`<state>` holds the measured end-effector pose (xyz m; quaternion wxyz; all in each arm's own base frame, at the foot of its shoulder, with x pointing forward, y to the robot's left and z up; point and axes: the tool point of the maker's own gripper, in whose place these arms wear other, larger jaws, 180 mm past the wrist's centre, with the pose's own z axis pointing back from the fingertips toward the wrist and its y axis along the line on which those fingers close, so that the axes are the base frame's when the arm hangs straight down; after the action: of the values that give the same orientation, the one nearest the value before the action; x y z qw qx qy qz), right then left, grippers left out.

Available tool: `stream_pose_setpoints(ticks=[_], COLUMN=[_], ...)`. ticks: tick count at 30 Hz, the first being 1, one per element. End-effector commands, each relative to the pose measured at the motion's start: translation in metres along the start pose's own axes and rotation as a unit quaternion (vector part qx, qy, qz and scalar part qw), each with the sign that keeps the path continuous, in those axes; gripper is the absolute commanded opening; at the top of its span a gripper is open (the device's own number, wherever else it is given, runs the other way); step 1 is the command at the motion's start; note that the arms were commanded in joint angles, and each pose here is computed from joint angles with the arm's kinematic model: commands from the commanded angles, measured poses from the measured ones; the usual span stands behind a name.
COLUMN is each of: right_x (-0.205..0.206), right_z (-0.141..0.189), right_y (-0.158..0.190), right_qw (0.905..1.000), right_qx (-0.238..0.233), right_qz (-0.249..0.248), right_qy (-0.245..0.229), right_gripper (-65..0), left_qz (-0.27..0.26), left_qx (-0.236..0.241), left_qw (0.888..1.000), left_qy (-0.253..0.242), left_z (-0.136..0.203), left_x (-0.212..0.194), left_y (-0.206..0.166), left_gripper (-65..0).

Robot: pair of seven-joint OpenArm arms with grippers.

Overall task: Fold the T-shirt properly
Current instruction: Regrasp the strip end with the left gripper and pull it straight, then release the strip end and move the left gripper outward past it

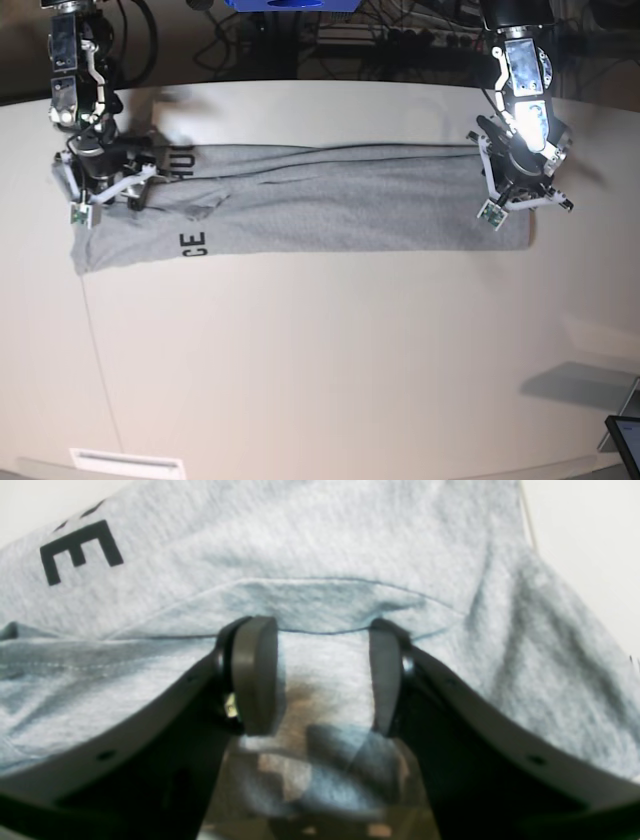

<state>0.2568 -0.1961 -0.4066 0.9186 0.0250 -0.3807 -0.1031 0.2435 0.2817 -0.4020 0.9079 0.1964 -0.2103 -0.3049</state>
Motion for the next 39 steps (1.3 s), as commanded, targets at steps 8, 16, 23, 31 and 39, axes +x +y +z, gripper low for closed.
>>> stream_pose_setpoints(ticks=[8, 16, 23, 31, 39], right_x=[0.049, 0.06, 0.06, 0.058, 0.026], right_z=[0.024, 0.032, 0.032, 0.029, 0.008], right_y=[0.02, 0.028, 0.03, 0.029, 0.047], right_qw=[0.9972, 0.9954, 0.9953, 0.9958, 0.9975], right_qx=[0.026, 0.037, 0.041, 0.039, 0.058], right_qz=[0.005, 0.008, 0.01, 0.009, 0.022], right_qy=[-0.069, -0.088, -0.087, -0.083, -0.034], right_gripper=[-35.8, -35.8, -55.4, -65.0, -60.5], left_qz=[-0.016, 0.037, 0.064, 0.17, 0.201], left_qx=[0.043, 0.094, 0.13, 0.179, 0.211], left_qw=[0.999, 0.995, 0.989, 0.967, 0.955], left_qy=[-0.001, -0.016, -0.017, 0.059, 0.064], left_z=[0.022, 0.034, 0.051, 0.071, 0.084], left_x=[0.007, 0.013, 0.003, -0.065, -0.094], left_y=[0.023, 0.064, 0.084, 0.111, 0.126], left_gripper=[-48.4, -48.0, -48.0, -48.4, -48.0])
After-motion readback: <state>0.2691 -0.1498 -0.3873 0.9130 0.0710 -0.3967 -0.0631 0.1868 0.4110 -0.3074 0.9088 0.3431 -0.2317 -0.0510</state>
